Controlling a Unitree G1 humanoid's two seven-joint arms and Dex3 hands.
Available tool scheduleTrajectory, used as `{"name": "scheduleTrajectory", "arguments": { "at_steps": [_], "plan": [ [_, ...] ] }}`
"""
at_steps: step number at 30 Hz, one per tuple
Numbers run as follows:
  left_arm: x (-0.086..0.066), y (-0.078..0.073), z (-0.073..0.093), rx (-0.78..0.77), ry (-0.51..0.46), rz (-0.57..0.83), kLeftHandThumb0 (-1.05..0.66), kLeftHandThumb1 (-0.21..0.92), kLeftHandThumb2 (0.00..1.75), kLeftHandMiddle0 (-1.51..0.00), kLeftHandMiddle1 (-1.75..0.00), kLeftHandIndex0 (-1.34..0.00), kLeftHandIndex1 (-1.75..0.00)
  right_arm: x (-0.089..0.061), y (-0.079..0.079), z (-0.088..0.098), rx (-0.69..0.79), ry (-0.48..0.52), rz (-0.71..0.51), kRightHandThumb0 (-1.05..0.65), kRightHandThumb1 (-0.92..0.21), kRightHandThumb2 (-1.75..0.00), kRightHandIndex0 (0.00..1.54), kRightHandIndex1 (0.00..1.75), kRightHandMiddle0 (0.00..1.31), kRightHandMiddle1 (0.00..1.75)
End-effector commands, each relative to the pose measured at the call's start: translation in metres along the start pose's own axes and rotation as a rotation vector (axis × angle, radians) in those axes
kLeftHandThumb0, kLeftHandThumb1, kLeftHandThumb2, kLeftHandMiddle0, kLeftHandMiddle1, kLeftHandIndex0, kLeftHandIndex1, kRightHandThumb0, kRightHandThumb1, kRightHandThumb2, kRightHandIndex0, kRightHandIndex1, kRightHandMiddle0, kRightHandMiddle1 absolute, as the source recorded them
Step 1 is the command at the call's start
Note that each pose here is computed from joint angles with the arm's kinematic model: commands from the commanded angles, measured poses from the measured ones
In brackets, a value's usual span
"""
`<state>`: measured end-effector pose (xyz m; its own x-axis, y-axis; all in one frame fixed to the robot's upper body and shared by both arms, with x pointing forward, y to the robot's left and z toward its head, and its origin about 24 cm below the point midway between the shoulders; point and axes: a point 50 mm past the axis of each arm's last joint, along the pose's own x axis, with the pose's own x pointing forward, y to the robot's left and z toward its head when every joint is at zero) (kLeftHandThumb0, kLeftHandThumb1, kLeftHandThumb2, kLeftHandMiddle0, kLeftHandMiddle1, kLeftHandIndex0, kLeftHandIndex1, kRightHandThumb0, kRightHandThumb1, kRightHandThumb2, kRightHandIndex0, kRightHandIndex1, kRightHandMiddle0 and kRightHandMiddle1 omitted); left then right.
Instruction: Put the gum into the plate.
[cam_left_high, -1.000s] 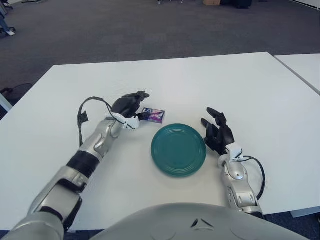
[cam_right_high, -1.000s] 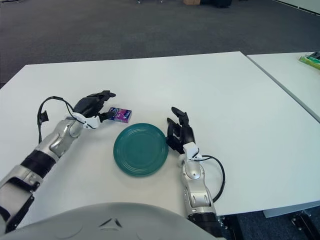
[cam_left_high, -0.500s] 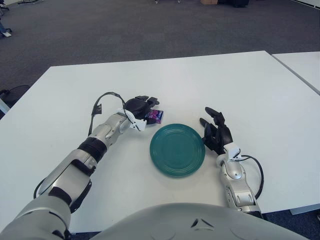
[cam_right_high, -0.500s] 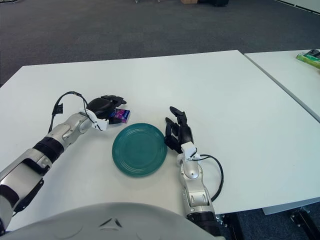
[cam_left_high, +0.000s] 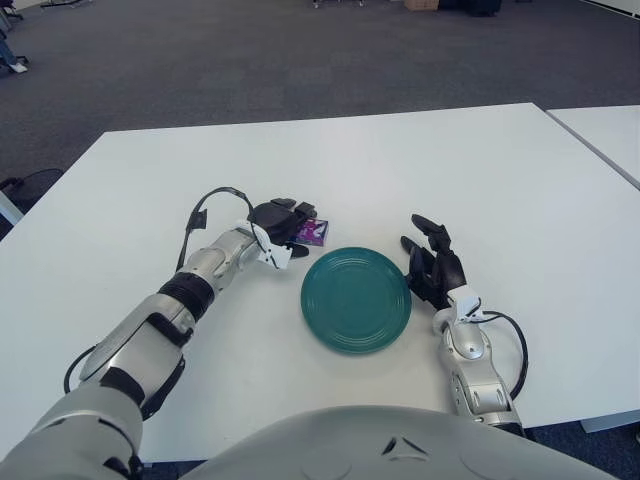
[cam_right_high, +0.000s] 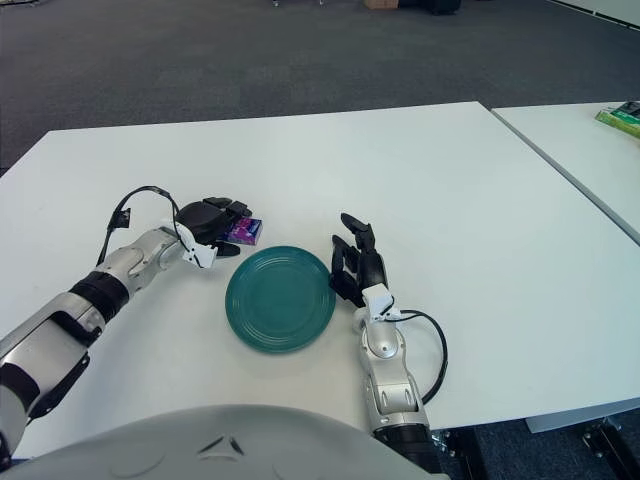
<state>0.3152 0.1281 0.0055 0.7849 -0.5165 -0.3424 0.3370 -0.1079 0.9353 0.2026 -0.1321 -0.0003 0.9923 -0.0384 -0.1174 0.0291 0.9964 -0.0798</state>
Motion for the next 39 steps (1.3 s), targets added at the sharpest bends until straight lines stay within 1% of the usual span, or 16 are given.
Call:
{"name": "scheduleTrajectory", "arguments": {
  "at_steps": [1,10,14,15,17,18,19,20,21,22,23,24,27,30,33,39],
  "plan": [
    [0.003,0.000,-0.002,0.000,0.011,-0.023,-0.93,0.92,0.41,-0.29,0.00,-0.02,-0.80,-0.009,0.001,-0.023,0.005,0.136,-0.004,-0.63,-0.92,-0.82,0.57,0.01,0.02,0.69],
    [0.007,-0.001,0.000,-0.022,0.005,-0.052,-0.92,0.92,0.39,-0.30,-0.01,-0.03,-0.81,-0.008,0.000,-0.022,-0.001,0.134,-0.006,-0.61,-0.92,-0.81,0.57,0.01,0.03,0.70],
    [0.009,-0.003,0.000,-0.014,0.009,-0.119,-0.83,0.92,0.29,-0.41,-0.07,-0.08,-0.86,-0.008,0.001,-0.022,-0.007,0.134,-0.002,-0.62,-0.92,-0.81,0.58,0.01,0.03,0.71],
    [0.009,-0.004,0.001,-0.008,0.010,-0.138,-0.80,0.92,0.26,-0.41,-0.16,-0.10,-0.92,-0.008,0.001,-0.022,-0.008,0.134,-0.001,-0.62,-0.92,-0.82,0.58,0.01,0.03,0.71],
    [0.010,-0.005,0.000,0.018,0.018,-0.184,-0.69,0.92,0.18,-0.30,-0.65,-0.13,-1.18,-0.008,0.001,-0.022,-0.008,0.137,0.001,-0.62,-0.92,-0.82,0.57,0.01,0.02,0.71],
    [0.012,-0.012,-0.001,0.037,0.038,-0.217,-0.58,0.90,0.23,-0.30,-0.89,-0.28,-1.26,-0.008,0.001,-0.022,-0.006,0.140,0.000,-0.62,-0.92,-0.83,0.57,0.01,0.01,0.71],
    [0.013,-0.018,-0.003,0.052,0.053,-0.240,-0.54,0.90,0.25,-0.28,-0.99,-0.31,-1.31,-0.008,0.002,-0.022,-0.004,0.142,0.000,-0.62,-0.92,-0.83,0.57,0.01,0.01,0.71],
    [0.014,-0.029,-0.004,0.073,0.080,-0.264,-0.47,0.90,0.28,-0.24,-1.14,-0.35,-1.38,-0.008,0.002,-0.022,-0.002,0.144,-0.003,-0.61,-0.92,-0.83,0.57,0.00,0.01,0.71],
    [0.014,-0.036,-0.005,0.089,0.098,-0.278,-0.31,0.79,0.52,-0.30,-1.30,-0.35,-1.51,-0.008,0.002,-0.022,0.000,0.145,-0.005,-0.61,-0.92,-0.82,0.57,0.01,0.01,0.71],
    [0.013,-0.039,-0.005,0.100,0.097,-0.273,-0.25,0.74,0.60,-0.32,-1.35,-0.35,-1.56,-0.008,0.002,-0.022,0.005,0.146,-0.010,-0.61,-0.92,-0.82,0.57,0.01,0.00,0.71],
    [0.013,-0.040,-0.004,0.106,0.094,-0.268,-0.16,0.62,0.80,-0.41,-1.42,-0.38,-1.63,-0.008,0.002,-0.022,0.008,0.147,-0.013,-0.61,-0.92,-0.82,0.58,0.01,0.01,0.71],
    [0.013,-0.039,-0.003,0.108,0.083,-0.255,-0.10,0.54,0.93,-0.47,-1.46,-0.40,-1.67,-0.008,0.002,-0.021,0.013,0.147,-0.016,-0.61,-0.92,-0.82,0.58,0.01,0.01,0.71],
    [0.013,-0.037,-0.002,0.101,0.063,-0.223,-0.03,0.40,1.12,-0.59,-1.48,-0.44,-1.72,-0.007,0.002,-0.021,0.020,0.141,-0.020,-0.60,-0.92,-0.81,0.60,0.02,0.02,0.72],
    [0.013,-0.036,-0.003,0.092,0.057,-0.208,-0.01,0.34,1.20,-0.65,-1.48,-0.47,-1.74,-0.007,0.002,-0.021,0.021,0.135,-0.021,-0.61,-0.92,-0.80,0.61,0.02,0.03,0.73],
    [0.012,-0.037,-0.003,0.088,0.056,-0.202,0.00,0.30,1.25,-0.70,-1.47,-0.48,-1.74,-0.007,0.001,-0.021,0.024,0.135,-0.020,-0.62,-0.92,-0.78,0.60,0.02,0.03,0.73],
    [0.012,-0.037,-0.004,0.067,0.081,-0.198,0.00,0.28,1.29,-0.72,-1.50,-0.46,-1.75,-0.007,0.001,-0.021,0.024,0.140,-0.018,-0.61,-0.92,-0.78,0.62,0.03,0.03,0.74]
  ]
}}
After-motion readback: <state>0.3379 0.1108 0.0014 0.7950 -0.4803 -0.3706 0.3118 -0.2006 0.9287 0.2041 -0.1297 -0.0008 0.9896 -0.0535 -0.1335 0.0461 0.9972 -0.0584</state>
